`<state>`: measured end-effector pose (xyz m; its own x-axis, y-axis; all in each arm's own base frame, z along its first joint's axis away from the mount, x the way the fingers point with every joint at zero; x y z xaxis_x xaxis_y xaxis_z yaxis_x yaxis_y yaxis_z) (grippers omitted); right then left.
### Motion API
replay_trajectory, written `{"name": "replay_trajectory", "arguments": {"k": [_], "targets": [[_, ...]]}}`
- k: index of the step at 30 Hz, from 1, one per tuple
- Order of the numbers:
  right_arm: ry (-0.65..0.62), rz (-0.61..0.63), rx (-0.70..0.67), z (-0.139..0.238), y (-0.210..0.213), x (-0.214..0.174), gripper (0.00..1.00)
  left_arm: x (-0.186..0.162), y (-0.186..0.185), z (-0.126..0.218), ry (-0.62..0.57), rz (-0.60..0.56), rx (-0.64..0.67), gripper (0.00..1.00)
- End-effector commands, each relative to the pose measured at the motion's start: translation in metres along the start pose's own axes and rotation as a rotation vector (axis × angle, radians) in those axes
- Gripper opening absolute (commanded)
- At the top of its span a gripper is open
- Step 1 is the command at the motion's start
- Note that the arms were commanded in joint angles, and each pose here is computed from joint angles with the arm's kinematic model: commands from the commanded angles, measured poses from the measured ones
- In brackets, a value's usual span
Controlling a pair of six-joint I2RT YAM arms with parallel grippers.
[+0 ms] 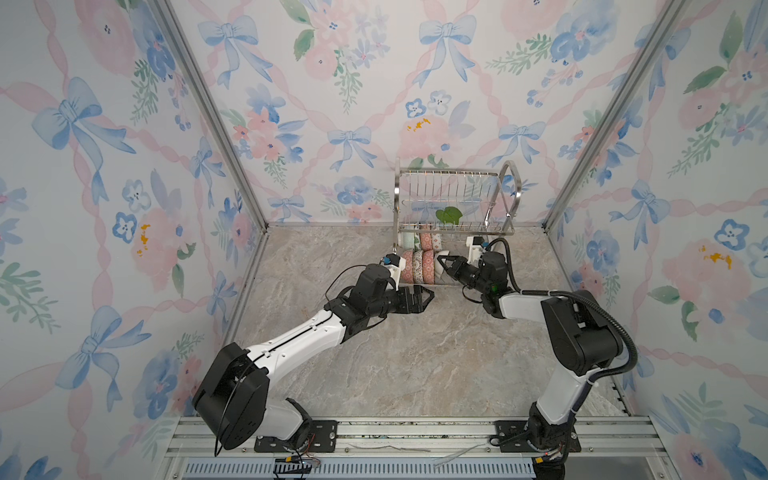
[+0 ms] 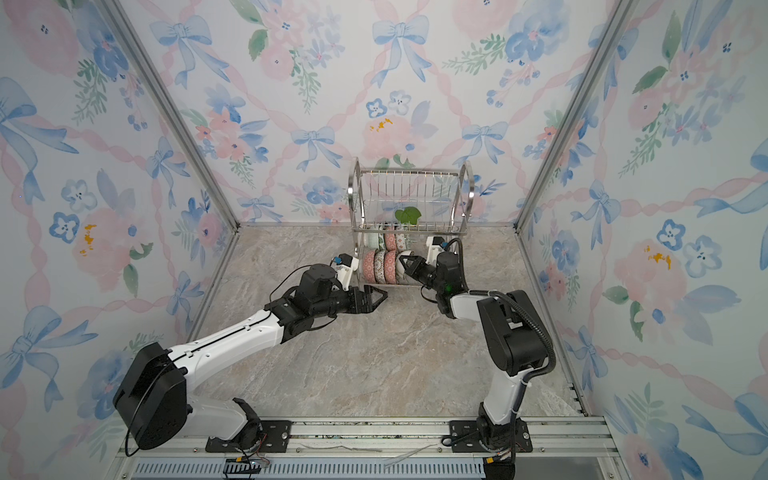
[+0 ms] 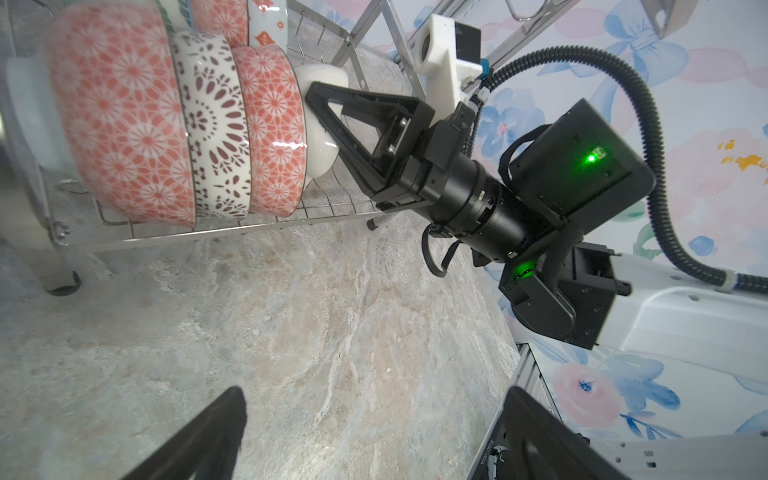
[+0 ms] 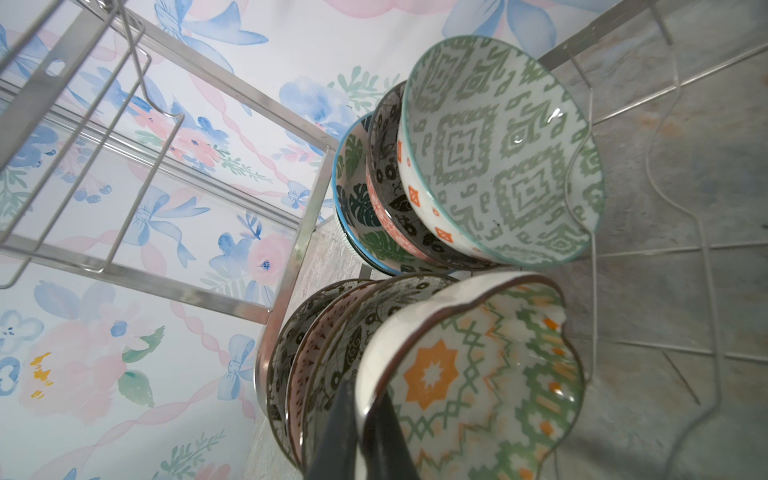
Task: Load the bowls into the dish rack
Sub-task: 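Lift the flower-shaped bowl and carry it into the rack with the right gripper, then lower the flower-shaped bowl into the rack slot beside the leaf-print bowl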
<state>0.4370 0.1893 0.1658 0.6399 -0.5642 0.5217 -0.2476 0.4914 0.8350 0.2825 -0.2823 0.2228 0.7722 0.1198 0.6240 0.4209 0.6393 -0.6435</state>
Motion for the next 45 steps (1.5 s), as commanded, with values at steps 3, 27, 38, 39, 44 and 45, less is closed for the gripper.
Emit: {"name": "replay_trajectory", "arguments": {"k": [3, 27, 38, 39, 44, 45], "targets": [[-0.039, 0.016, 0.108, -0.007, 0.016, 0.016, 0.00, 0.006, 0.002, -0.004, -0.004, -0.016, 0.018, 0.98], [0.112, 0.049, -0.066, -0.005, -0.019, -0.012, 0.00, 0.005, 0.007, -0.006, 0.001, -0.005, 0.035, 0.98], [0.149, 0.070, -0.092, -0.002, -0.021, -0.016, 0.10, 0.005, 0.007, -0.006, -0.002, 0.002, 0.035, 0.98], [0.150, 0.070, -0.092, -0.002, -0.021, -0.016, 0.11, 0.006, 0.006, -0.006, -0.003, 0.004, 0.034, 0.98], [0.151, 0.075, -0.088, 0.000, -0.018, -0.015, 0.18, 0.006, 0.006, -0.006, -0.003, 0.007, 0.035, 0.98], [0.150, 0.076, -0.088, 0.000, -0.017, -0.014, 0.18, 0.007, 0.006, -0.006, -0.005, 0.006, 0.034, 0.98]]}}
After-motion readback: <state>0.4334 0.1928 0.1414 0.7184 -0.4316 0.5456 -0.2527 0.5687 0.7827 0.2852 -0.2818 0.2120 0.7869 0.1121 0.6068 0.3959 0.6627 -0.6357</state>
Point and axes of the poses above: each gripper's point midway between its finger pads, its own z axis back along the fingers, its own y axis along the line the jaws close on, x = y × z, the point moved 4 cm from there along z, back along the fingers, and after that the axes turned 1 degree about -z, right-handed, at the moved point
